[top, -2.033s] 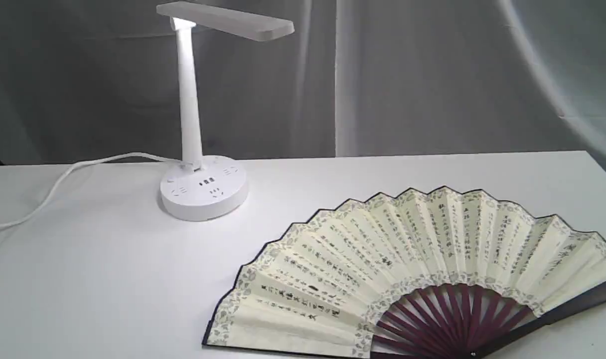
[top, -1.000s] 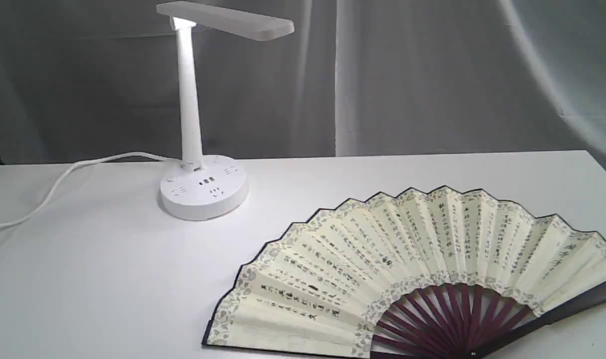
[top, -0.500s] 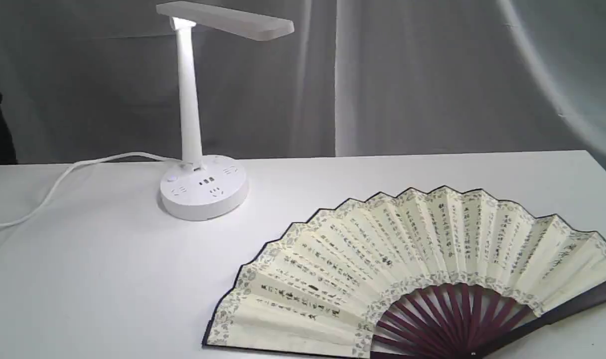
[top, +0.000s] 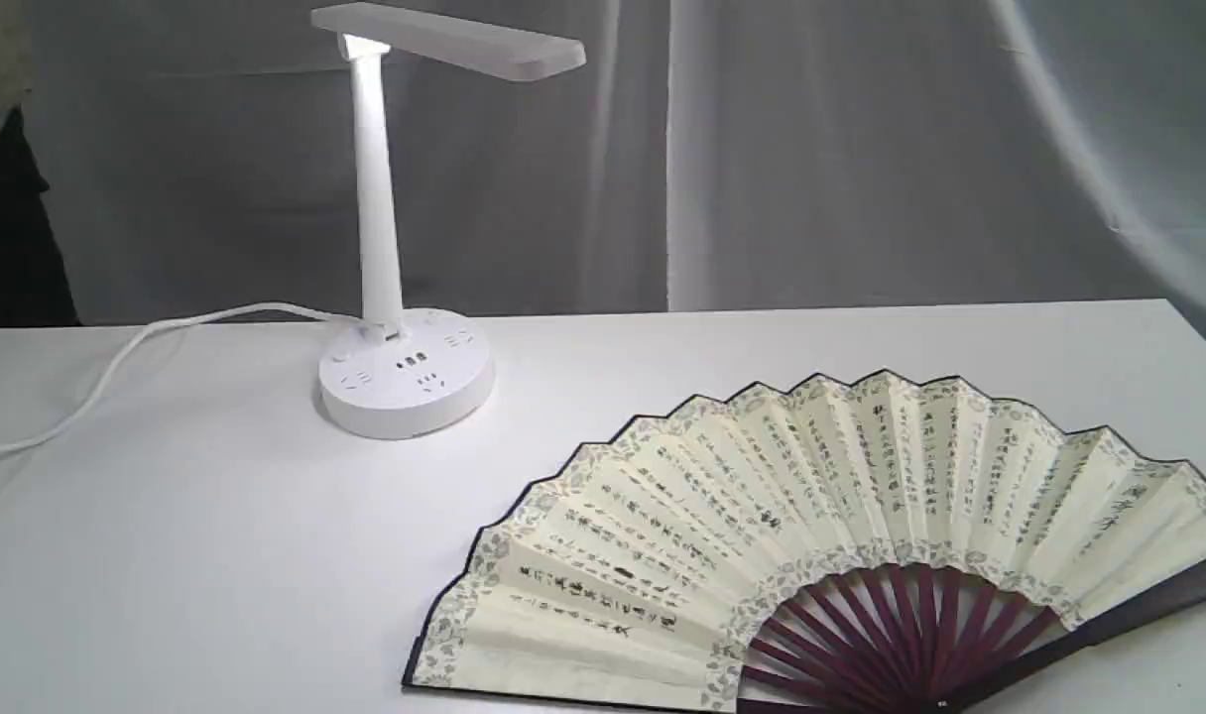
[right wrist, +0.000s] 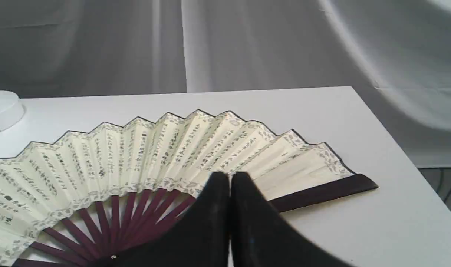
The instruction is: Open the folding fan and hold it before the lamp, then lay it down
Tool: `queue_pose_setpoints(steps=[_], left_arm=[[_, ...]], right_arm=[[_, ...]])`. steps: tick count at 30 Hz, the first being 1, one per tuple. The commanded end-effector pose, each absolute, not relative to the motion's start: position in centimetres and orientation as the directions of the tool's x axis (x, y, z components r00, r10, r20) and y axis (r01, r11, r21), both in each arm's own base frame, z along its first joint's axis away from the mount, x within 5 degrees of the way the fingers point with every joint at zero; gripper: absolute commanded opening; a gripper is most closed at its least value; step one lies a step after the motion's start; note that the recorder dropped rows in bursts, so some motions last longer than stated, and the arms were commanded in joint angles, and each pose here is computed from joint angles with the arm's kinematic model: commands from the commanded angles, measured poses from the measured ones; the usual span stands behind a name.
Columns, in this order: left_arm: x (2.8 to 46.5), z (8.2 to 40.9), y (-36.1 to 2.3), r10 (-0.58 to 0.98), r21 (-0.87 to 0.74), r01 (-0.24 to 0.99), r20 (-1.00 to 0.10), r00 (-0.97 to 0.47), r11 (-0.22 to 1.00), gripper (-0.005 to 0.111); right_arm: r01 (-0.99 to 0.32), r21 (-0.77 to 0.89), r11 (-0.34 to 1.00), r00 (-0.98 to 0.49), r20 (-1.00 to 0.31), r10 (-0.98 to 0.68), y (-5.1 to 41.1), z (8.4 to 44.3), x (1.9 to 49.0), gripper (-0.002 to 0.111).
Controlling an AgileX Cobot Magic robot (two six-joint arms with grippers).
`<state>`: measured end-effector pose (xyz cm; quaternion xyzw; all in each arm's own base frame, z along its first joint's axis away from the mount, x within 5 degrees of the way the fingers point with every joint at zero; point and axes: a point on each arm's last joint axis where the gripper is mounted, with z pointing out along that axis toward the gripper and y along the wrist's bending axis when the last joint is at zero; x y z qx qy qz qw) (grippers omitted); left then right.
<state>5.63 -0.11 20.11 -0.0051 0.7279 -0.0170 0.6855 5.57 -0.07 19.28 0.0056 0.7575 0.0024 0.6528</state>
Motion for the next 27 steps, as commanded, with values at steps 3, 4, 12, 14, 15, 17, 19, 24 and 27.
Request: queue_pose_setpoints(steps=[3,4,12,14,15,17,19,24,27], left_arm=[[5.63,19.95,-0.14,-0.028,-0.029,0.021,-0.998,-0.063,0.999,0.0],[5.63,19.95,-0.14,-0.028,-0.029,0.021,-0.998,-0.063,0.999,0.0],[5.63,19.95,-0.14,-0.028,-0.029,0.021,-0.998,-0.063,0.999,0.0],[5.63,19.95,-0.14,-0.028,-0.029,0.021,-0.998,-0.063,0.999,0.0],[5.63,19.95,-0.14,-0.028,-0.029,0.021,-0.998,-0.063,0.999,0.0],[5.63,19.95,-0.14,-0.028,-0.029,0.021,-0.998,-0.063,0.999,0.0],[5.63,19.95,-0.14,-0.028,-0.029,0.021,-0.998,-0.063,0.999,0.0],[5.63,19.95,-0.14,-0.028,-0.029,0.021,-0.998,-0.063,0.999,0.0],[5.63,19.95,-0.14,-0.028,-0.029,0.021,-0.998,-0.063,0.999,0.0]], right_arm=[[-0.005,-0.048,0.999,-0.142,-0.989,-0.049,-0.06,19.24,5.56,0.0],[-0.008,-0.063,0.998,-0.142,-0.988,-0.064,-0.05,19.24,5.56,0.0],[-0.017,0.02,1.0,-0.142,-0.99,0.018,0.14,19.24,5.55,0.0],[-0.017,0.02,1.0,-0.142,-0.99,0.018,0.14,19.24,5.55,0.0],[-0.017,0.02,1.0,-0.142,-0.99,0.018,0.14,19.24,5.55,0.0],[-0.017,0.02,1.0,-0.142,-0.99,0.018,0.14,19.24,5.55,0.0],[-0.017,0.02,1.0,-0.142,-0.99,0.018,0.14,19.24,5.55,0.0],[-0.017,0.02,1.0,-0.142,-0.99,0.018,0.14,19.24,5.55,0.0],[-0.015,0.008,1.0,-0.109,-0.994,0.006,0.11,19.53,5.59,0.0]])
